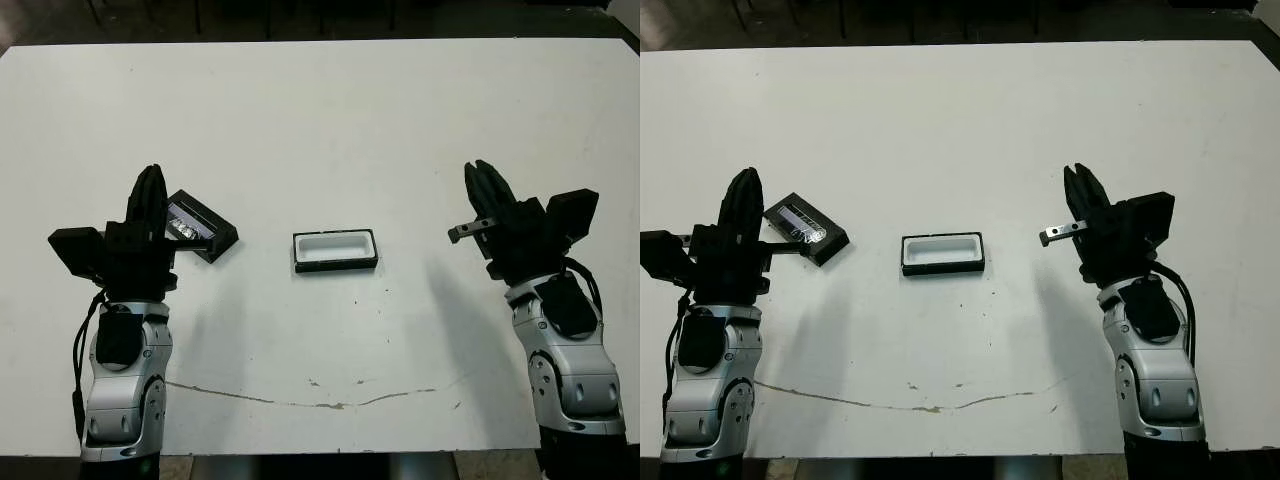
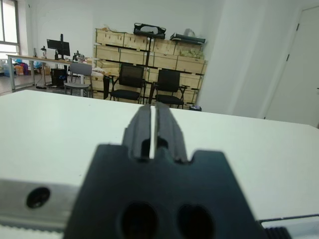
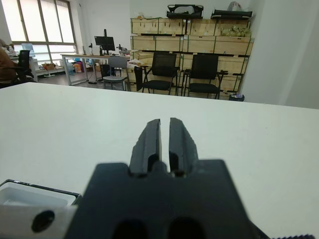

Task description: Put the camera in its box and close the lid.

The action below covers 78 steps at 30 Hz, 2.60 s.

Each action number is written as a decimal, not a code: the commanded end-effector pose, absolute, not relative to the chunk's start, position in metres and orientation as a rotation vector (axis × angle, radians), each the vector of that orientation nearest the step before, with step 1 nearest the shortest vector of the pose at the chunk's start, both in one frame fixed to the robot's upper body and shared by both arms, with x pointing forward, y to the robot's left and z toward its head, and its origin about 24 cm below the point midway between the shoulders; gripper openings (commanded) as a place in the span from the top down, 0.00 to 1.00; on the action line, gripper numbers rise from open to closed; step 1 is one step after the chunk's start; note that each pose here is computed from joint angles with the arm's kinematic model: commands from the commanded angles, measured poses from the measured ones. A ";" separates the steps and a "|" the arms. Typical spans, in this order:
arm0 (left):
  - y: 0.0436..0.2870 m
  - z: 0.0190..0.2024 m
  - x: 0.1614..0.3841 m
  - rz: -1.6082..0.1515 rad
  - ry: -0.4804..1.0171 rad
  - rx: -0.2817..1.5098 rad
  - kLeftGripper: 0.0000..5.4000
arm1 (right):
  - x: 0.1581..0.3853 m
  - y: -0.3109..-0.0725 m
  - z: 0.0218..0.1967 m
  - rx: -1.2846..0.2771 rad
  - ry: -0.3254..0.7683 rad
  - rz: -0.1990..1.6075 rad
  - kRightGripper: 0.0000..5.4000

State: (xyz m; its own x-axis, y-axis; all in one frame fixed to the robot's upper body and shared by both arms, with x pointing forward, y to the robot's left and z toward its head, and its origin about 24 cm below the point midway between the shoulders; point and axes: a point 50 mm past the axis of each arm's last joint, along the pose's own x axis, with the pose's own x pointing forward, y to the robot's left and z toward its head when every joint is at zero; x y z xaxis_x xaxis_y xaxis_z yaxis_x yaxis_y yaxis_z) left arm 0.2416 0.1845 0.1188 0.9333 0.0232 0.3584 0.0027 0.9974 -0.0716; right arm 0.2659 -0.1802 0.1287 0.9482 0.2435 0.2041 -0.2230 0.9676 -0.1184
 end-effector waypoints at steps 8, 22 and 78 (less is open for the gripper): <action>0.184 0.110 0.248 0.009 -0.311 -0.063 1.00 | 0.272 -0.185 0.117 -0.081 -0.160 0.234 1.00; 0.189 0.110 0.247 0.028 -0.323 -0.063 1.00 | 0.290 -0.264 0.177 -0.321 -0.176 0.293 0.99; 0.196 0.104 0.246 0.007 -0.315 -0.010 1.00 | 0.299 -0.324 0.148 -0.180 0.464 0.771 0.00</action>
State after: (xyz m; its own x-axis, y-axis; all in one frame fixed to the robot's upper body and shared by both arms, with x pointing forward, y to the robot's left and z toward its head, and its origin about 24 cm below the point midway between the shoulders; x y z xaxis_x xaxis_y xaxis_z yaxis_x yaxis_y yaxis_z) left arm 0.2467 0.1926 0.1081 0.9419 0.0009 0.3359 0.0069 0.9997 -0.0220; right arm 0.3024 -0.3226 0.1609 0.6412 0.6297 -0.4385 -0.7119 0.7015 -0.0336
